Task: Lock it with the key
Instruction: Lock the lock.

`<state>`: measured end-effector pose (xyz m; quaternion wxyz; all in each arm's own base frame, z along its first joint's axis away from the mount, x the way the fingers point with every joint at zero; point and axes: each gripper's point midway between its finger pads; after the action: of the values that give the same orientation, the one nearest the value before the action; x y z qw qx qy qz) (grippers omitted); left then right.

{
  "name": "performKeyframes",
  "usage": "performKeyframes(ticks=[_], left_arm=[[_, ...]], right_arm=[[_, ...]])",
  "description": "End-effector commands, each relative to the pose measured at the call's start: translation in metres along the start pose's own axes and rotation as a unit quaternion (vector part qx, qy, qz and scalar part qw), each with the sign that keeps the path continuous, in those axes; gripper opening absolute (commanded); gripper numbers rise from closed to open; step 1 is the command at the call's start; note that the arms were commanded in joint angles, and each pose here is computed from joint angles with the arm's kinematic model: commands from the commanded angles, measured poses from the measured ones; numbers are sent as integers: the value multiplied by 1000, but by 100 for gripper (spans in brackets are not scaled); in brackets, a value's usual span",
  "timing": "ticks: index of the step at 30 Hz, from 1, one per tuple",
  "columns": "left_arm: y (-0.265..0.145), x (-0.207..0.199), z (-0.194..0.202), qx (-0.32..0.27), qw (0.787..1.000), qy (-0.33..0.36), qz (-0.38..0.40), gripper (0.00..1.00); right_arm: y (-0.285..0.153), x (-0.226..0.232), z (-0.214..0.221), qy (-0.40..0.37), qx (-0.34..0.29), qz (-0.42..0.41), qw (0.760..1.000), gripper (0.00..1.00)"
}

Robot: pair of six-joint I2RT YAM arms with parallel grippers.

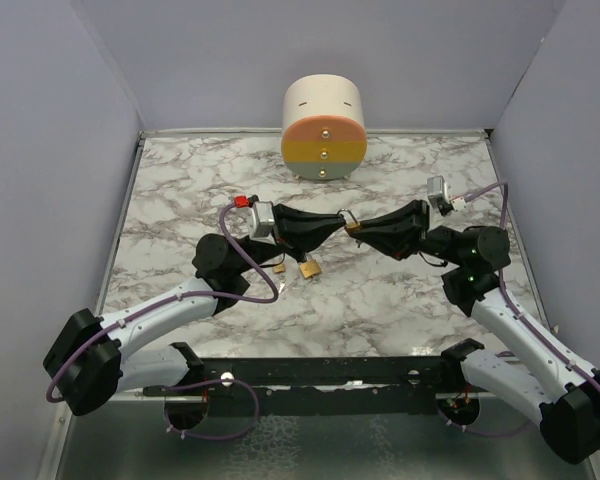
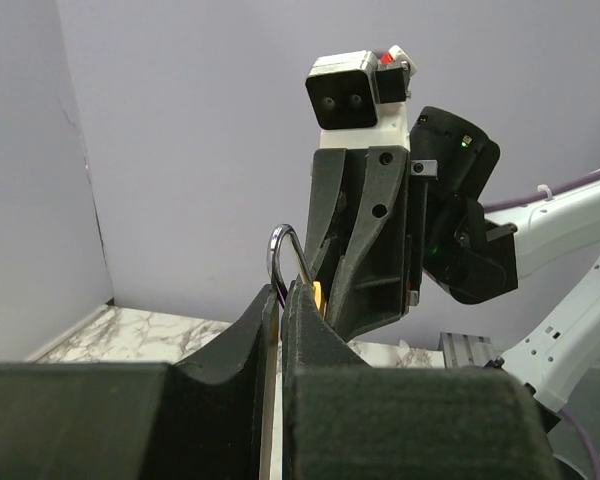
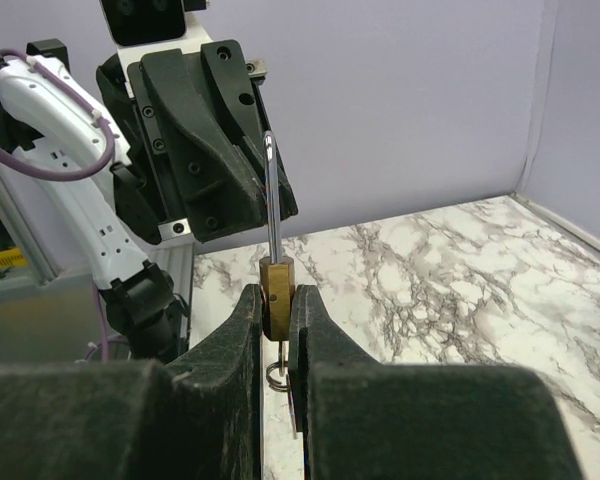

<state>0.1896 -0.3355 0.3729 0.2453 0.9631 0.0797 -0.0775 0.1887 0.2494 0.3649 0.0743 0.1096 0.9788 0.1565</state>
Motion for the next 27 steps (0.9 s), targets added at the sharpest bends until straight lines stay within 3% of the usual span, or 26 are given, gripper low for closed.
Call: performKeyframes(ticks=[1, 7, 11, 13, 23, 27], left_arm=[[-40, -8, 125, 210, 970, -122, -5, 0], [-22, -13, 102, 189, 976, -111, 17, 0], [-15, -14, 99, 188, 975, -114, 25, 20], [-13, -13, 99, 188, 975, -115, 25, 25], [-10, -17, 87, 172, 978, -110, 31, 22], [-10, -17, 71, 148, 984, -94, 19, 26]], right_arm=[[9, 3, -92, -95, -118, 21, 988, 2], [8, 6, -62, -73, -76, 4, 994, 2], [4, 6, -58, -76, -69, 10, 995, 2], [4, 7, -57, -77, -66, 11, 995, 2], [2, 6, -47, -67, -54, 14, 996, 2], [0, 5, -40, -64, -45, 16, 997, 2]])
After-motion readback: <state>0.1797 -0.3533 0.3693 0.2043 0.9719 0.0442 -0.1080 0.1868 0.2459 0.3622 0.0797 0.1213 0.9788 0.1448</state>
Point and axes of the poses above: each gripper's point midway between its finger pads, its own y axis out along the fingers, its own x axis along the line the jaws close on, z = x × y, and after that the axes turned 11 degrees about -y, right-handed
